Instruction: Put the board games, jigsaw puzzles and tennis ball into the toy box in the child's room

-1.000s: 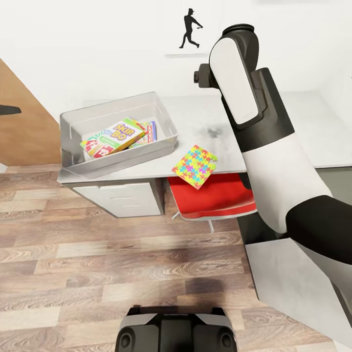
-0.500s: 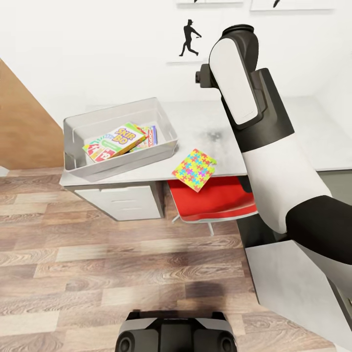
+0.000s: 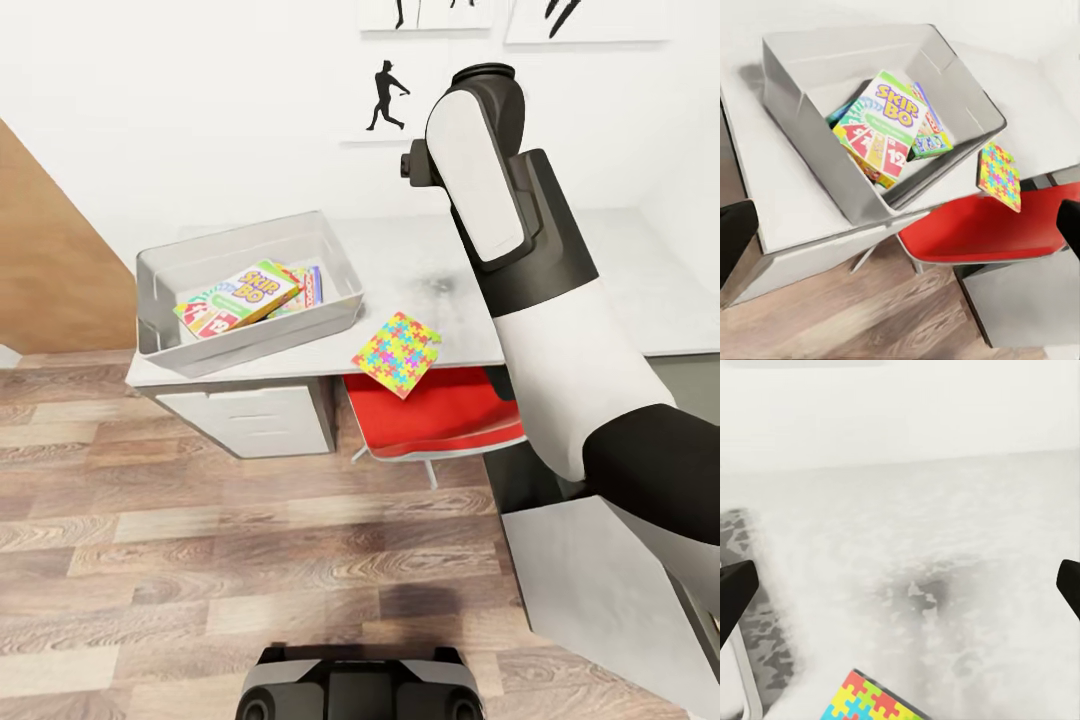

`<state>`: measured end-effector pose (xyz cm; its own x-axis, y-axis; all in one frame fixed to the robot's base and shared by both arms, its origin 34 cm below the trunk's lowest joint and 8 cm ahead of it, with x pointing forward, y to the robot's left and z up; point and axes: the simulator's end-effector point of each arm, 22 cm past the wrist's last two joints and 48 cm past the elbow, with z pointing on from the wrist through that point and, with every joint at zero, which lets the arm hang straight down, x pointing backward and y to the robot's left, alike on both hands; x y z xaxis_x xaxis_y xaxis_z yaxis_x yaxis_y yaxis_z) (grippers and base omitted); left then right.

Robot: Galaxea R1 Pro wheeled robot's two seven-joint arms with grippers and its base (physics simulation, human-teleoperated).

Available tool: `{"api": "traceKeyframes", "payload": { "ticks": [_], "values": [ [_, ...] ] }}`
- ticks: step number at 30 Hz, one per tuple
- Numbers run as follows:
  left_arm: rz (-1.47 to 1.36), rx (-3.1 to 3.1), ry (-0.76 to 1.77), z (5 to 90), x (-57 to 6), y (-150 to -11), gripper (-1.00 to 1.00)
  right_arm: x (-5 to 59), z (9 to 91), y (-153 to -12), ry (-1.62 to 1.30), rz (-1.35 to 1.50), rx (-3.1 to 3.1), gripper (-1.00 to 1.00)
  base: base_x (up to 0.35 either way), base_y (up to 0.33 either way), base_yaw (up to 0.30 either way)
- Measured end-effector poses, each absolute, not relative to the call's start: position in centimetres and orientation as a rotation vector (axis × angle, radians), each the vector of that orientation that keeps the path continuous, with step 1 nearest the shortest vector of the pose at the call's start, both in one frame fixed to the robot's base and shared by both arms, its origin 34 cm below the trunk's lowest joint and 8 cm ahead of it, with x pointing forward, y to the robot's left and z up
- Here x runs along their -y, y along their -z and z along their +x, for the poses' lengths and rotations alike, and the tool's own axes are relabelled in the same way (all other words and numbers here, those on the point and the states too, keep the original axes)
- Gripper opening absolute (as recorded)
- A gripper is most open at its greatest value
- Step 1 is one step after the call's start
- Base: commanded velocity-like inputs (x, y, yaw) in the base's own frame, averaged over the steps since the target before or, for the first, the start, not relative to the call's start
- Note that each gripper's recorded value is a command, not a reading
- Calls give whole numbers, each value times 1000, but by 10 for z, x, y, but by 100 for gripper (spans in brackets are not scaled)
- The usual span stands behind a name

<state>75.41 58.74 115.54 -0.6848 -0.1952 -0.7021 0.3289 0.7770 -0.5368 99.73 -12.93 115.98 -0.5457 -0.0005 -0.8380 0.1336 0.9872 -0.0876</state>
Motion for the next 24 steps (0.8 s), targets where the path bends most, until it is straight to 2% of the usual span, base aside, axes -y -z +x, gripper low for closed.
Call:
{"api": "traceKeyframes", "payload": {
  "ticks": [10,15,19,24],
  "values": [
    [-24,-2205,696,713,-657,-1099,100,129,994,-1174,173,93,-2126,100,0,0,0],
    [-57,-2424,656,661,-664,-1000,100,129,993,-1181,172,94,-2119,100,0,0,0],
    [-76,-2637,423,636,-679,-913,100,130,992,-1187,173,95,-2113,100,0,0,0],
    [-84,-2830,-54,614,-710,-826,100,132,990,-1194,183,102,-2104,100,0,0,0]
  ]
}}
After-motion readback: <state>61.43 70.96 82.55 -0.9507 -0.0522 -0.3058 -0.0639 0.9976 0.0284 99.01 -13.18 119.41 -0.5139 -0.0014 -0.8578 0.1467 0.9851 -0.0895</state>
